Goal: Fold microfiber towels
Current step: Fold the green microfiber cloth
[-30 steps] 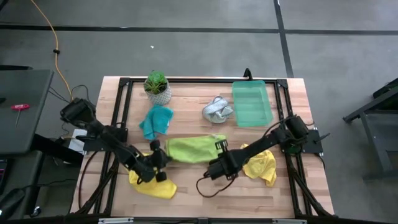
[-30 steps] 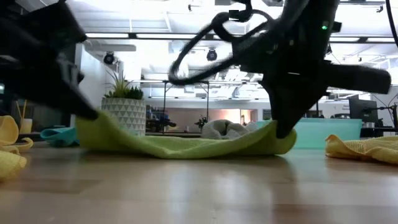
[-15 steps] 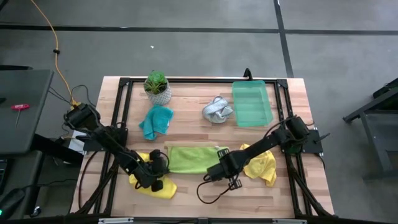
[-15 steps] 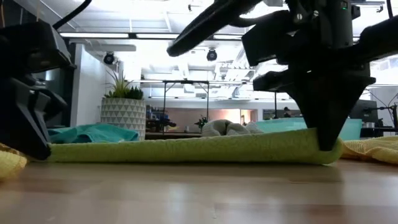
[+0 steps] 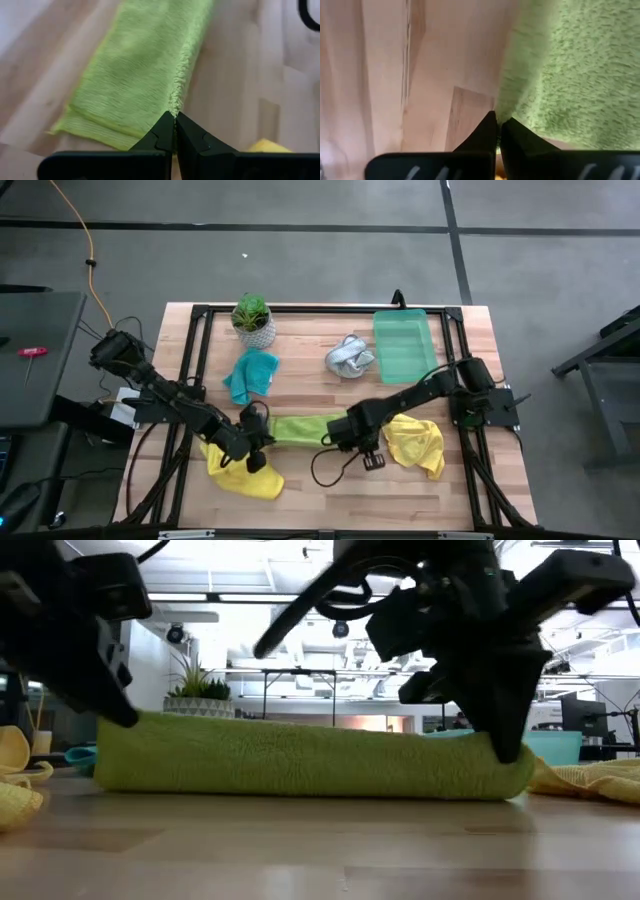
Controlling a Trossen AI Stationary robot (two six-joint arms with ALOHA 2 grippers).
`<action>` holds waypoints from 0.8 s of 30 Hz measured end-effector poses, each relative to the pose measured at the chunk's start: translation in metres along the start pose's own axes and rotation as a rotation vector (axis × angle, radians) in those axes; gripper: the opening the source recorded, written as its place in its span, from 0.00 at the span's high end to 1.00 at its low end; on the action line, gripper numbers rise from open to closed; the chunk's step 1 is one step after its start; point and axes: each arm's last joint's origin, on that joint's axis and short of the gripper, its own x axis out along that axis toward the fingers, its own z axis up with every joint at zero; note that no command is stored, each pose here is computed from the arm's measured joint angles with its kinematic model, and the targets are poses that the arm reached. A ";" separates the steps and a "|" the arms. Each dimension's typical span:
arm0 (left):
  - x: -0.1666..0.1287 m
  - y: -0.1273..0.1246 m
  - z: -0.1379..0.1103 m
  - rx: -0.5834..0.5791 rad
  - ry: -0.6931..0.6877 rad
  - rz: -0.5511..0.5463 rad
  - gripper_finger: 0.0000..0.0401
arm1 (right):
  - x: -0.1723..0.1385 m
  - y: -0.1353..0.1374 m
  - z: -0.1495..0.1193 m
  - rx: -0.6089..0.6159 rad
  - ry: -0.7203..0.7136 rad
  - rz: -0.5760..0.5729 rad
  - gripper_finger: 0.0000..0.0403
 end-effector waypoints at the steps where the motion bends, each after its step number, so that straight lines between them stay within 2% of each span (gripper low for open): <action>1: 0.000 0.003 0.002 -0.008 0.002 0.010 1.00 | -0.004 -0.003 -0.001 0.009 -0.005 0.009 1.00; 8: 0.002 0.019 0.009 -0.085 0.051 0.083 1.00 | -0.034 -0.027 -0.007 0.088 -0.084 -0.002 1.00; 15: 0.002 0.025 0.008 -0.113 0.056 0.143 1.00 | -0.040 -0.050 -0.012 0.183 -0.072 -0.091 1.00; 19: 0.002 0.028 0.007 -0.139 0.062 0.176 1.00 | -0.042 -0.057 -0.013 0.229 -0.074 -0.091 1.00; 24: 0.002 0.029 0.006 -0.131 0.064 0.190 1.00 | -0.042 -0.056 -0.013 0.226 -0.078 -0.101 1.00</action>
